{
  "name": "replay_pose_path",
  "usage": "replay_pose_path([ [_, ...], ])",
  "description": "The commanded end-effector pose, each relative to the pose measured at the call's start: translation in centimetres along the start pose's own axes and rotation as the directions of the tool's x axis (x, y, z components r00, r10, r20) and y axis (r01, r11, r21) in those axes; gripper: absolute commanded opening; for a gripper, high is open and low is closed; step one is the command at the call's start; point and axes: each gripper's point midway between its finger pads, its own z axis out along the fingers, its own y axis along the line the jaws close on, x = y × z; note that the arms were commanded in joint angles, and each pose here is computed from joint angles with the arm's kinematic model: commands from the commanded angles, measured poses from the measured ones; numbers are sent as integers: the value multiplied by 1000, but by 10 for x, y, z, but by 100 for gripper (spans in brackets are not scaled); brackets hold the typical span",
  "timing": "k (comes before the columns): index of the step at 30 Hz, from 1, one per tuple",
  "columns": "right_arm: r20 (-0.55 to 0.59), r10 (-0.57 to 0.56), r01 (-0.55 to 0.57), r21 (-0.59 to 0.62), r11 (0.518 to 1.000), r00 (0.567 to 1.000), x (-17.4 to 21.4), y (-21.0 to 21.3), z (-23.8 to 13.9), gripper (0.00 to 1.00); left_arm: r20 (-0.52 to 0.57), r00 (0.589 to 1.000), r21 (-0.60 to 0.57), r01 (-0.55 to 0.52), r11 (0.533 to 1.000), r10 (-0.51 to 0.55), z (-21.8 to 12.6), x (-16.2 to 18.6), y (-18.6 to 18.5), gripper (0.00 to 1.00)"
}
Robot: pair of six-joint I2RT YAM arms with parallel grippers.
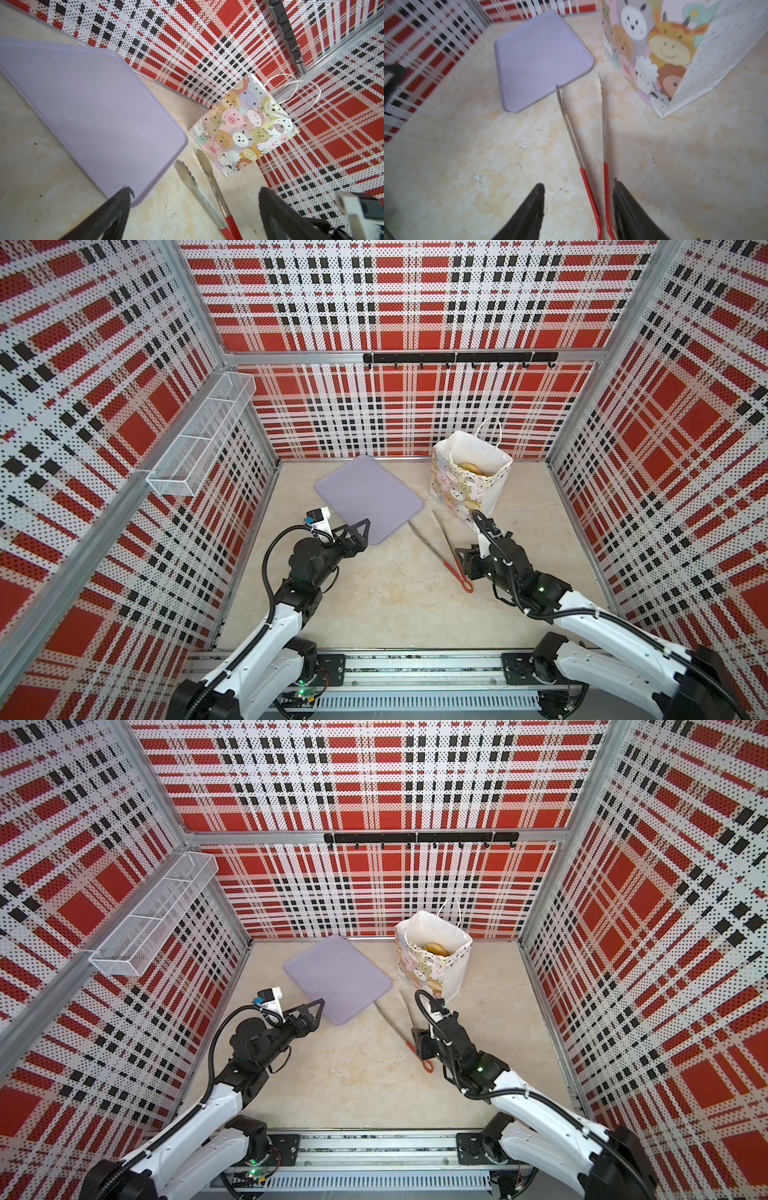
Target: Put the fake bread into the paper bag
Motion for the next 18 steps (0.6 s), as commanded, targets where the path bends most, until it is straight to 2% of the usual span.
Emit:
replay_pose_path([
  [1, 138, 0, -10, 67, 998, 990, -25, -18, -23, 66, 52, 998, -50, -16, 999, 19, -4, -11, 8, 98],
  [5, 286, -23, -24, 161, 987, 958, -51, -47, -41, 84, 158, 987, -125, -21, 992, 40, -8, -29, 21, 98],
  [7, 332, -33, -36, 201, 979, 943, -62, -63, -43, 100, 226, 970, -155, -55, 986, 89, -13, -41, 23, 98],
  [12, 363, -12, -109, 312, 944, 932, -82, -109, -42, 100, 338, 920, -334, -79, 939, 197, -24, -68, 48, 98],
  [15, 367, 3, -162, 402, 901, 930, -85, -150, -42, 100, 360, 900, -459, -60, 887, 247, -29, -82, 71, 98],
  [18, 388, 3, -208, 488, 847, 921, -80, -193, -47, 100, 338, 888, -576, -66, 815, 311, -37, -90, 102, 98],
])
